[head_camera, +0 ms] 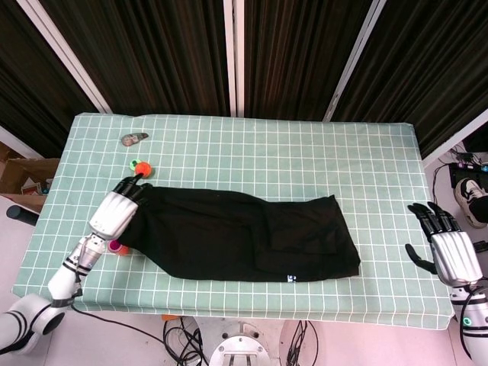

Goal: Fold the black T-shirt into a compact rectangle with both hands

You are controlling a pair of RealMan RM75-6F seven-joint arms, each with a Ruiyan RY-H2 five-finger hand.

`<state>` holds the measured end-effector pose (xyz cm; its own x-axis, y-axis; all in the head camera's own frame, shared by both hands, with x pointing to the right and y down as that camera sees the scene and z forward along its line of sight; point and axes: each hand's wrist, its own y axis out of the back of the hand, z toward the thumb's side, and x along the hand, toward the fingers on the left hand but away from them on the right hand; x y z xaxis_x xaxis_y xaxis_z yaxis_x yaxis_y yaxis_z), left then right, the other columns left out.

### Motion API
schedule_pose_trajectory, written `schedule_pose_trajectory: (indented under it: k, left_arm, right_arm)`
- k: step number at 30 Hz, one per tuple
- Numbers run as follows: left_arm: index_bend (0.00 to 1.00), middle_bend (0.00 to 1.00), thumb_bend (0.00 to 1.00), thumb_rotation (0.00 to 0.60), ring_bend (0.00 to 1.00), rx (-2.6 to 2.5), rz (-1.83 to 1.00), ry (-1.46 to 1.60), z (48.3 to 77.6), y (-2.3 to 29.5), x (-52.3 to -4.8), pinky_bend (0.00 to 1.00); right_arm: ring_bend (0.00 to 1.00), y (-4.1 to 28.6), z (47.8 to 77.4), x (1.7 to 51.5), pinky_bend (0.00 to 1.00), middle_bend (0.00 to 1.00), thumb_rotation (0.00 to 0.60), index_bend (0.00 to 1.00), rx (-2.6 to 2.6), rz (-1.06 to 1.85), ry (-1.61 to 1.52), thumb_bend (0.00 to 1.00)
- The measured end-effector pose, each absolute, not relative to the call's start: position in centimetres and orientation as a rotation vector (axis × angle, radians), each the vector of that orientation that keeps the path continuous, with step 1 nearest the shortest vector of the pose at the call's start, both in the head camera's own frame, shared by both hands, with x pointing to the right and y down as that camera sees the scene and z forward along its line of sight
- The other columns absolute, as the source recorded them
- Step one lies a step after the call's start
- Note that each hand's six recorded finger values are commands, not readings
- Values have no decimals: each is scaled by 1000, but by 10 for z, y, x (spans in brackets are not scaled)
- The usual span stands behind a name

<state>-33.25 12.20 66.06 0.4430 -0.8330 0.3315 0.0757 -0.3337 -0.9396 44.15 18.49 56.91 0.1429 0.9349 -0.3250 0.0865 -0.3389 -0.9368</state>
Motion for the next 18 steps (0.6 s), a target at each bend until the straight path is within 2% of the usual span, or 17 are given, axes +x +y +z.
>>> schedule_pose_trajectory:
  k: [3,8,18]
  left_arm:
    - [602,225,739,600,61,-1655,-1086,705,640,126,-332,176]
    - [601,233,741,600,61,-1703,-1067,704,616,130,-304,176]
    - [598,265,748,600,76,-1820,-978,566,614,114,-193,177]
  right_arm:
    - [66,183,567,444,208,166,600,167,-1593,1281,-1028,270]
    - [66,177,556,450,208,167,600,171,-1566,1247,-1056,270]
    - [66,174,541,466,206,166,600,181,-1529,1242,-1097,256]
